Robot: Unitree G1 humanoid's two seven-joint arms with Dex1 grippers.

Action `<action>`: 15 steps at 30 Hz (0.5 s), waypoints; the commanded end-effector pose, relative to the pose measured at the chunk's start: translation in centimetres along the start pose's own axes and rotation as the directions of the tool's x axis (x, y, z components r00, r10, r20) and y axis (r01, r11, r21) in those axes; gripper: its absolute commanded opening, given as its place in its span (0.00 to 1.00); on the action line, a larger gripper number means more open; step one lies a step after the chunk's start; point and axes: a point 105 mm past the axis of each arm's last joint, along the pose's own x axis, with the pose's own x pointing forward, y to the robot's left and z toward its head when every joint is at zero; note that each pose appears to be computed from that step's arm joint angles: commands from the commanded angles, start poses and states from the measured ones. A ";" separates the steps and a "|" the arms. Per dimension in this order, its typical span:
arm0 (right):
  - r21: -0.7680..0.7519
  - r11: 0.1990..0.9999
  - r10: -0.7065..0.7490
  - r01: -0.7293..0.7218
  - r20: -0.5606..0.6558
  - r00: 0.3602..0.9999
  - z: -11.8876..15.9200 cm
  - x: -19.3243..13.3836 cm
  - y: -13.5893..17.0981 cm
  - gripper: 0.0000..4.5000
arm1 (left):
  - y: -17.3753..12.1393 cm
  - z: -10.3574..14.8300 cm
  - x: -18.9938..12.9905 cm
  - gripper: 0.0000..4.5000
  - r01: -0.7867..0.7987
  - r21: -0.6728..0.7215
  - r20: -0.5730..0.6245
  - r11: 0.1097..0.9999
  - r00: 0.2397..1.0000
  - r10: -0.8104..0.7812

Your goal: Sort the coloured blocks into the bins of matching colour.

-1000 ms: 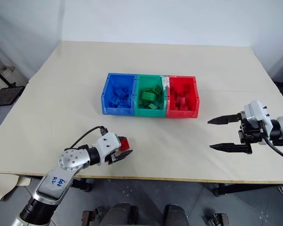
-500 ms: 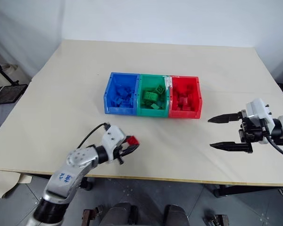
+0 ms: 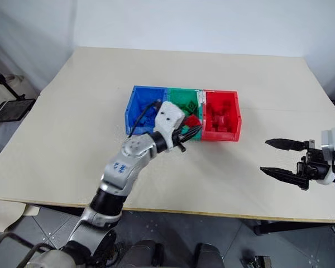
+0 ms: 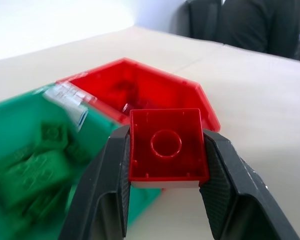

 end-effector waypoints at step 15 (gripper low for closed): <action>-0.021 0.996 -0.086 0.088 0.090 0.992 1.4 1.2 1.3 1.00 | -0.6 3.9 8.0 0.50 0.106 0.018 0.155 0.994 0.982 -0.107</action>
